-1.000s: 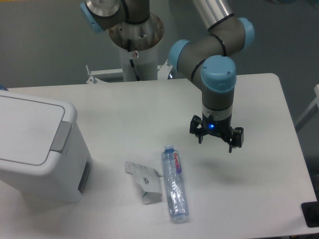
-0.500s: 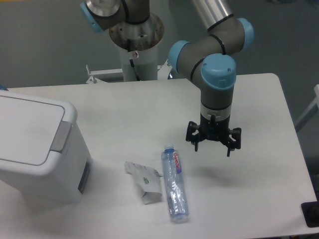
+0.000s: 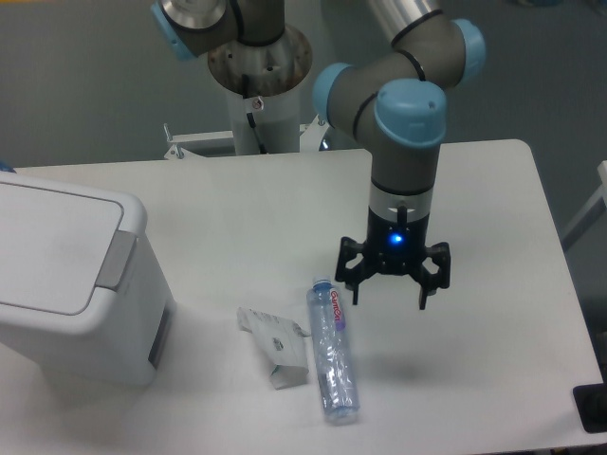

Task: Open the trash can
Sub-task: 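Move the open gripper across the table toward the trash can lid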

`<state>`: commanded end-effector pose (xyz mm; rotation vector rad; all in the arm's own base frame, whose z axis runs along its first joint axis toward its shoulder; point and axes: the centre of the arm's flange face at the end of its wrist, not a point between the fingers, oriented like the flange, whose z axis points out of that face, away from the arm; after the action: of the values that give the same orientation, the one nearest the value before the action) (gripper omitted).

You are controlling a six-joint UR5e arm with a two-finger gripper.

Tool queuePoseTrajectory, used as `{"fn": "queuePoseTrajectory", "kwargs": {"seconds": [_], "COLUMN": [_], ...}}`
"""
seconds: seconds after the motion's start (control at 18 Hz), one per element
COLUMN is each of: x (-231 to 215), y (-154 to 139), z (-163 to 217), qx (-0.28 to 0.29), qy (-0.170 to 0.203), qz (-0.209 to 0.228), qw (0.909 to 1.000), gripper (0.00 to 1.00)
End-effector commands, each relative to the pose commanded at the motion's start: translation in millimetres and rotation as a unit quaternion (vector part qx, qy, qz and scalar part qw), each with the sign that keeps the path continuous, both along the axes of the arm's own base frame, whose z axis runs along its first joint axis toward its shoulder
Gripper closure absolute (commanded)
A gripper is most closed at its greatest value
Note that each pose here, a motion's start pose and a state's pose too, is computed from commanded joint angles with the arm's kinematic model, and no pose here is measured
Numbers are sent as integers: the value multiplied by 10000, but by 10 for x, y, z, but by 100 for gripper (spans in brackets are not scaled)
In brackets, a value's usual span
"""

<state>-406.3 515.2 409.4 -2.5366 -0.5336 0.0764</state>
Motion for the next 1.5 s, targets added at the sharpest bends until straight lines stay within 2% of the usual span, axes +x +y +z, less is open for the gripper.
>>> {"fn": "queuePoseTrajectory", "kwargs": {"seconds": [0.17,0.5,0.78,1.06,1.5], "x": [76,437,836,1308,1723], "y": [48,159,384,491,601], "z": [273,599,647,823,679], "qx": [380,795,827,937,758], "qy": [-192,-371,-483,-594,-736], "qz": [248,96,-85,-202,-454], "qw": [9988,9961,9954,9936,9934], "gripper": [0,0,0,0,0]}}
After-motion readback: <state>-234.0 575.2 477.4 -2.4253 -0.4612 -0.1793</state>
